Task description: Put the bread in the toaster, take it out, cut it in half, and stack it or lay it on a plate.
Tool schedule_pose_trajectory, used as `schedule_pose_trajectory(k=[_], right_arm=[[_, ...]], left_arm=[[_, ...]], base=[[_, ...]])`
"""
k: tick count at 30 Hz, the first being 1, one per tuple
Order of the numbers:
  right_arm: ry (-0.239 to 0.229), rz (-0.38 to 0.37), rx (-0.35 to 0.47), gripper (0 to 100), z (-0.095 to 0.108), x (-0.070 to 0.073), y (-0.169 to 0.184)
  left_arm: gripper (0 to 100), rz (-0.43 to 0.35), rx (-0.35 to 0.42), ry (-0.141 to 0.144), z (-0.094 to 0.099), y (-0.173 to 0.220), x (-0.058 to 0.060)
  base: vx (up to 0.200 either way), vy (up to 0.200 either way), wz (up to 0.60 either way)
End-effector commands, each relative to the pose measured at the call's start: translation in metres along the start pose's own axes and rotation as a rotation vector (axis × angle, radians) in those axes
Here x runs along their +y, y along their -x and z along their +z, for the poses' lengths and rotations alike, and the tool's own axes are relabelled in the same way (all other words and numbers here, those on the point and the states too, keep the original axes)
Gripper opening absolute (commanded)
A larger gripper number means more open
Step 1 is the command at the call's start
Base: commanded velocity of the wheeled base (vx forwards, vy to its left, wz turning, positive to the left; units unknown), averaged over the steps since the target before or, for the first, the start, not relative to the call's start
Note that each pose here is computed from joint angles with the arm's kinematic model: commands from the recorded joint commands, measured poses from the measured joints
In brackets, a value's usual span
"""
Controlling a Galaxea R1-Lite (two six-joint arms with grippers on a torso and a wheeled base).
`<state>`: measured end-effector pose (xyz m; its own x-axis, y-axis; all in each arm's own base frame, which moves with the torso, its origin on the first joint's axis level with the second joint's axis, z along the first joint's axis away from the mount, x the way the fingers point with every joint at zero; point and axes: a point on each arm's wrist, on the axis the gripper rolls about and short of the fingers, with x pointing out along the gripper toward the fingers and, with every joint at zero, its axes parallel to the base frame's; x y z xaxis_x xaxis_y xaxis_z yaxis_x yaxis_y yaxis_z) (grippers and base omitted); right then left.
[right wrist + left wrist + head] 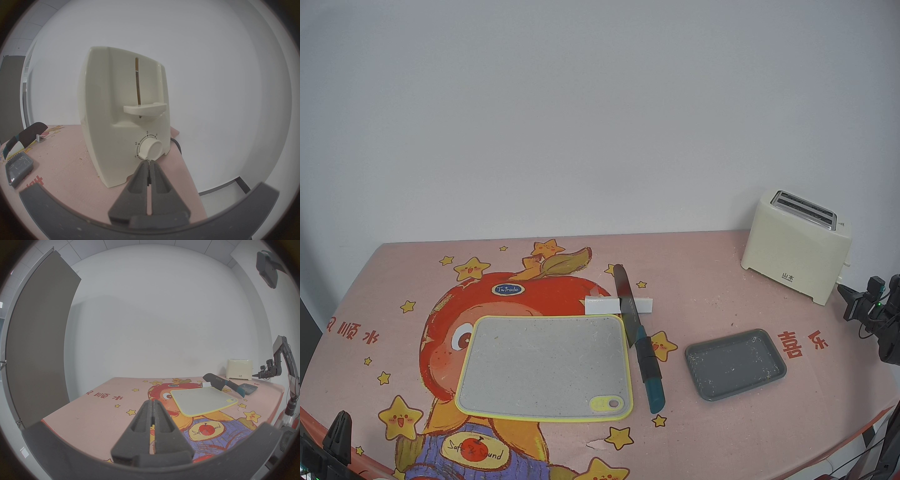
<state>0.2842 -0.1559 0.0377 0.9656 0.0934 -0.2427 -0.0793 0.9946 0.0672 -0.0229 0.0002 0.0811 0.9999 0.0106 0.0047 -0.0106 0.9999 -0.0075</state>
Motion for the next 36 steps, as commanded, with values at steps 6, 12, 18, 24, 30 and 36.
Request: schedule_pose_trajectory(k=[6,12,18,24,30,36], right_arm=[[0.013,0.019,-0.014,0,0.010,0.011,0.008],[0.023,0.021,-0.029,0,0.015,0.013,0.009],[0.019,0.019,-0.026,0,0.013,0.011,0.007],[0.004,0.012,-0.032,0,0.014,0.008,0.005],[-0.004,0.010,-0.021,0,0.010,0.007,0.004],[-0.009,0.008,-0.013,0,0.006,0.005,0.003]], left_arm=[[0,0.002,0.011,0.000,-0.005,-0.001,0.000],[0,0.002,0.009,0.000,-0.005,-0.001,0.000],[0,0.000,0.009,0.000,-0.005,-0.001,0.000],[0,0.000,0.009,0.000,-0.005,-0.001,0.000],[0,0.002,0.008,0.000,-0.005,-0.001,0.000],[0,0.002,0.009,0.000,-0.005,-0.001,0.000]], base=[[0.000,0.000,0.00],[0.000,0.000,0.00],[0.000,0.000,0.00],[0.000,0.000,0.00],[0.000,0.000,0.00],[0.000,0.000,0.00]])
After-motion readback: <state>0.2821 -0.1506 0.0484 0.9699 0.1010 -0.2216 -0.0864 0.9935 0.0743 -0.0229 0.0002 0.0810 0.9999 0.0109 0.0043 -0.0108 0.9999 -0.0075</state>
